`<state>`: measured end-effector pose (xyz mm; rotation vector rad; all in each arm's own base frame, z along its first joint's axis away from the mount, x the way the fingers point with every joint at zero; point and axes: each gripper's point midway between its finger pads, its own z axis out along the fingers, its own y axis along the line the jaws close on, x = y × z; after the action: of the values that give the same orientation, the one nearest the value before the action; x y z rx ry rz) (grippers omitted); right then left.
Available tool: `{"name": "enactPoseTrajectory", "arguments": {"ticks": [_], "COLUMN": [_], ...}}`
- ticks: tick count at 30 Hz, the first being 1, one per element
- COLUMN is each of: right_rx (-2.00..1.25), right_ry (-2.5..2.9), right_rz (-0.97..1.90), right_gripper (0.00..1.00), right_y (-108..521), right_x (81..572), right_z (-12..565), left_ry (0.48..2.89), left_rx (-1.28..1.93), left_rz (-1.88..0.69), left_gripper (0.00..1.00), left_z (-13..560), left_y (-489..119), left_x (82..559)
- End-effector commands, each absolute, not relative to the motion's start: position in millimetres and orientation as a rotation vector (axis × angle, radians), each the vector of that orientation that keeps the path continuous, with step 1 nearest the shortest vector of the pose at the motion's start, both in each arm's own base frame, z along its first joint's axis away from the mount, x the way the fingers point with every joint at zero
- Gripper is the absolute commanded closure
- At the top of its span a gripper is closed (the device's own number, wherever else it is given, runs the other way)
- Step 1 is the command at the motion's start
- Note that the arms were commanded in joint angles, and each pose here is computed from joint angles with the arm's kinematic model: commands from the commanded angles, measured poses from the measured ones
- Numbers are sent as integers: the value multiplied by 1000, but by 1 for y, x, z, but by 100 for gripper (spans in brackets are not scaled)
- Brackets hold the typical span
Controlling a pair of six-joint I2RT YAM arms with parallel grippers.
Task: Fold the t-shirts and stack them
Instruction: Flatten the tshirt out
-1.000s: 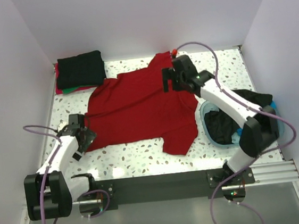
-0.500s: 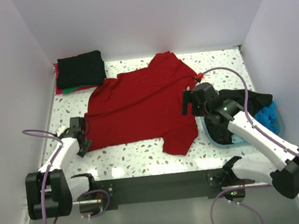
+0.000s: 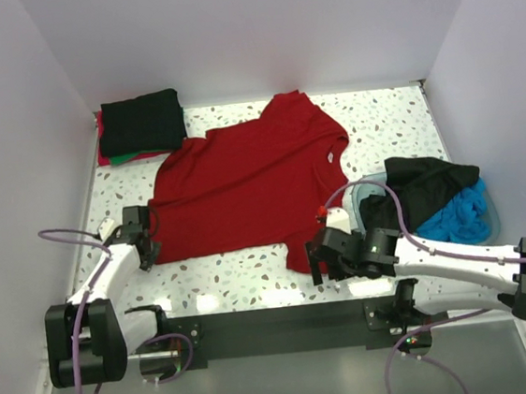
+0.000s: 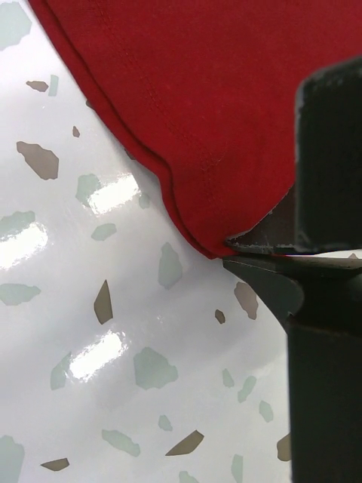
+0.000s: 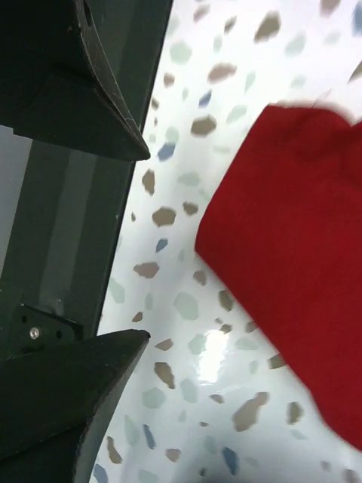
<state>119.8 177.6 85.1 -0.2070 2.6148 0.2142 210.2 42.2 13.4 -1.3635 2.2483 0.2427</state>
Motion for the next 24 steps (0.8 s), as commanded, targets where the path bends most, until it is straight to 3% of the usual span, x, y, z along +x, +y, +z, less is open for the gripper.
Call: {"name": "enactPoseTrajectory", "arguments": {"ticks": [1,2,3,6,15,19,23,24], "right_rx": [4,35,50,93,156,174,171,166], "right_ry": [2652,2643,2618,2564,2511,2553,2616,2625], "right_rz": [150,171,199,251,237,182,161,164], "right_gripper": [5,7,19,36,40,50,82,100], "right_y": [162,162,166,178,185,177,171,170], "right_x": [110,111,115,127,165,167,154,151], "right_z": [60,54,53,50,41,24,10,13], "left_ry": [2242,2245,2249,2258,2266,2264,2264,2267], "left_rx": [-1362,-1358,-1351,-1340,-1325,-1324,-1321,-1318], "left_rz": [223,217,206,193,141,135,137,130], "left_gripper": [100,100,100,100,100,100,100,100], "left_z": [7,7,7,8,8,9,12,14], "left_y": [42,41,39,38,32,31,32,31], "left_x": [207,207,208,208,209,210,209,210]}}
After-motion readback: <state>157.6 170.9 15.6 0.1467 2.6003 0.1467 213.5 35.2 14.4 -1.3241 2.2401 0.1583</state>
